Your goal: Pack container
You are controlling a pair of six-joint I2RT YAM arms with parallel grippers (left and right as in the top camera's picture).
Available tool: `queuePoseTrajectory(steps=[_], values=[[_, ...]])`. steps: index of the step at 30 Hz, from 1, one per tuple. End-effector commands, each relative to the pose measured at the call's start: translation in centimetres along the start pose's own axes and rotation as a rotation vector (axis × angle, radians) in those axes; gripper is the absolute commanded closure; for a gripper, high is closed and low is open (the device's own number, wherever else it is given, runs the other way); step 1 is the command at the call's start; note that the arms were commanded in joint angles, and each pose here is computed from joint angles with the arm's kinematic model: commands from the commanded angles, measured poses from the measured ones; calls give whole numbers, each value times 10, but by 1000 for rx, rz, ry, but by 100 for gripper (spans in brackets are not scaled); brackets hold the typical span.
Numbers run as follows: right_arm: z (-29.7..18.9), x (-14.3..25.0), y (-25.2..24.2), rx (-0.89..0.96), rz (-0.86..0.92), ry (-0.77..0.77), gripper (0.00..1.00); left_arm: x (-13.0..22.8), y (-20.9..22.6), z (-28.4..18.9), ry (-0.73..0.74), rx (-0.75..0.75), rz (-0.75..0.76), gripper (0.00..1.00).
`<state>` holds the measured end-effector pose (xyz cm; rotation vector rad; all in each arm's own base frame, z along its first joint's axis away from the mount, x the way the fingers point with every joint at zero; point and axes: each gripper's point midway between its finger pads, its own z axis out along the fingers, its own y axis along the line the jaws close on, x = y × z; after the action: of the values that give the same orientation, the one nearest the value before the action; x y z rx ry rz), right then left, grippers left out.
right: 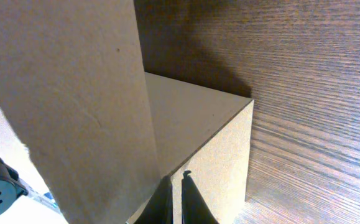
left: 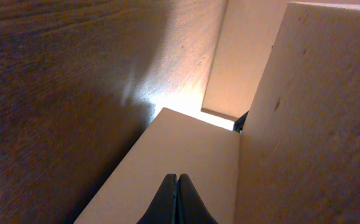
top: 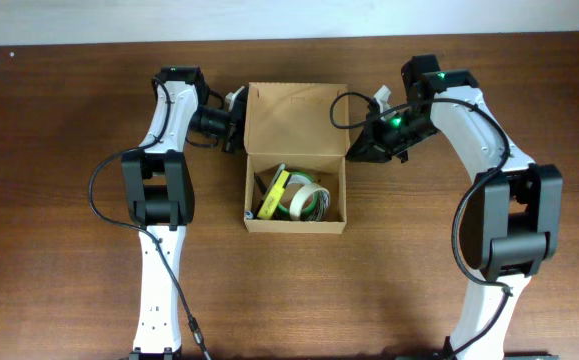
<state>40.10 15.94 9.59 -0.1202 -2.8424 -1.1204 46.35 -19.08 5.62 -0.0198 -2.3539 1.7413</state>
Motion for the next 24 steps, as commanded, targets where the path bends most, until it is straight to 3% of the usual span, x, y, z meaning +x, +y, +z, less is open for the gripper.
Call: queuePoseTrajectory(steps=[1,5,11,14,24], values=[[2,0,3,8,-38,5,95,-4,-3,0,-13,44,18,99],[2,0,2,12,-36,6,94,-6,-8,0,-23,77,30,98],[0,-4,-17,121,-34,-15,68,-7,-10,0,-27,84,43,98],[-1,-5,-23,155,-34,-22,60,-7,-7,0,-26,69,67,98],[-17,-8,-40,158,25,-36,58,-9,-4,0,-30,54,153,98]])
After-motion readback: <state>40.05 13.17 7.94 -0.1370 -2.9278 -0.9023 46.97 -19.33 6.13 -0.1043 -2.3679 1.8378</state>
